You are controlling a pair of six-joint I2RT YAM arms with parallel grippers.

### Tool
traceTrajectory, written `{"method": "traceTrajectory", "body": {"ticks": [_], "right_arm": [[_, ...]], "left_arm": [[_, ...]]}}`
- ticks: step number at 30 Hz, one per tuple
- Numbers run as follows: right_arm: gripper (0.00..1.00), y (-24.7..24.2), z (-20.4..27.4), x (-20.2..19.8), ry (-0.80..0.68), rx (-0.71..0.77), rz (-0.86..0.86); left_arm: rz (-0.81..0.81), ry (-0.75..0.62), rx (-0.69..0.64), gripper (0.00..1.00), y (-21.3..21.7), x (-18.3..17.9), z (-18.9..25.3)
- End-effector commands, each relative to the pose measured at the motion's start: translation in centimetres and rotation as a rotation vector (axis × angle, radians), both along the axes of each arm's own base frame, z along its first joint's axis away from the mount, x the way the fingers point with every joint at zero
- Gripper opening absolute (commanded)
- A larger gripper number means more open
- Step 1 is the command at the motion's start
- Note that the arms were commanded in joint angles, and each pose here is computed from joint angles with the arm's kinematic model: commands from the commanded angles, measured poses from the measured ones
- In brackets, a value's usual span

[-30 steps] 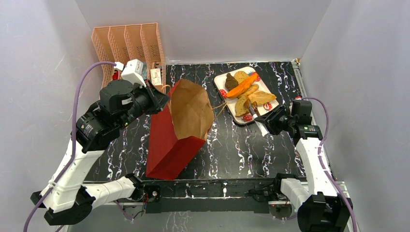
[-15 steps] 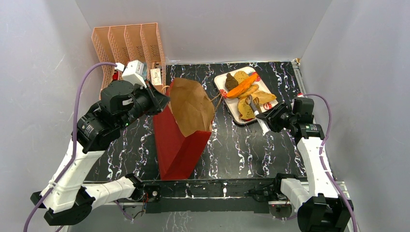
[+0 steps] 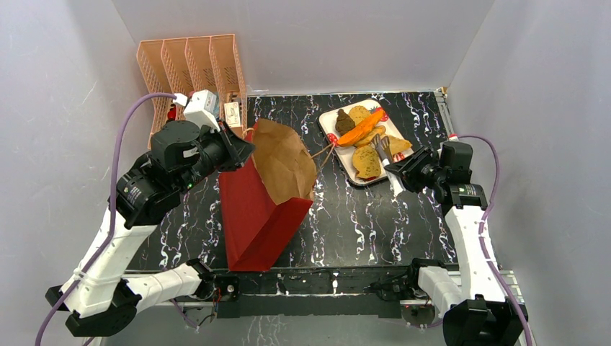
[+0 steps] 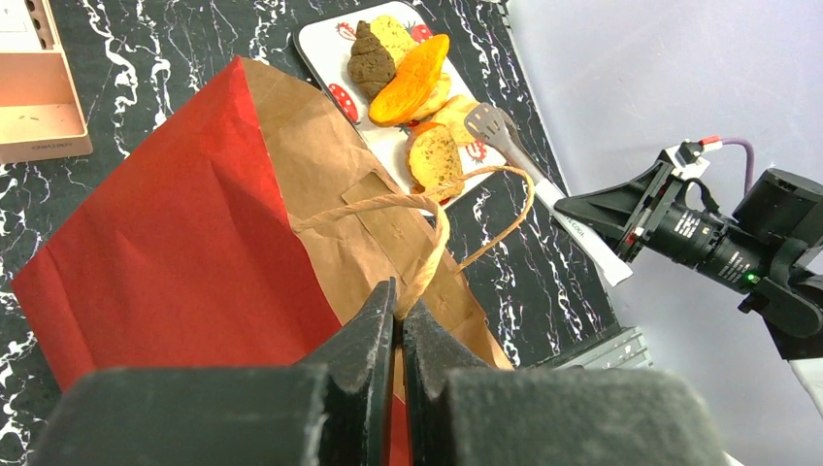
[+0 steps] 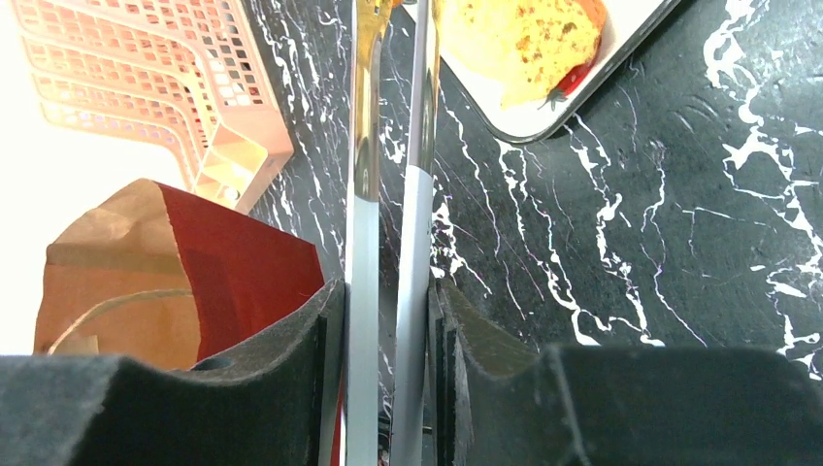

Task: Take the fake bread out of the paper bag
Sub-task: Place the clamp at the center of the board.

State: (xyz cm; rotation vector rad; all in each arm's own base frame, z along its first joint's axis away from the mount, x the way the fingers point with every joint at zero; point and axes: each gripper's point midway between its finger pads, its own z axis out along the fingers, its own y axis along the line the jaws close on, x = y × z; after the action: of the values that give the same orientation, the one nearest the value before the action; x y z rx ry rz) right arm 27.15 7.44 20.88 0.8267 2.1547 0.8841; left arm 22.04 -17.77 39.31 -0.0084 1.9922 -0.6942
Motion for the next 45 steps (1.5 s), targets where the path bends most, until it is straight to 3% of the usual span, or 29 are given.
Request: {"method": "traceTrajectory", "body": {"ticks": [1,12,21,29,45], "right_arm": [[0.22,-0.5,5.3,1.5,-0.173,-0.021,-0.016],[0.06,-0.1,9.6,2.5,-0.266,-0.007,-0.01],[0.01,4.4,10.6,3.1,-0.329,0.007,0.096],[0.0,11.9,7.7,4.8,-0.292,-0.118,0.197],[0.0,15.8,0.4,8.9,-0.25,-0.26,0.272]], "left_arm": [[-0.023,-0.035,-0.013,0.0,-0.3,0.1,0.7],[-0.03,-0.046,-0.038,0.0,-0.5,0.0,0.7],[-0.028,-0.066,-0.093,0.0,-0.5,-0.3,0.9],[-0.034,-0.096,-0.148,0.0,-1.2,0.1,1.7],[0.043,-0.151,-0.261,0.0,-1.2,1.5,2.5]]}}
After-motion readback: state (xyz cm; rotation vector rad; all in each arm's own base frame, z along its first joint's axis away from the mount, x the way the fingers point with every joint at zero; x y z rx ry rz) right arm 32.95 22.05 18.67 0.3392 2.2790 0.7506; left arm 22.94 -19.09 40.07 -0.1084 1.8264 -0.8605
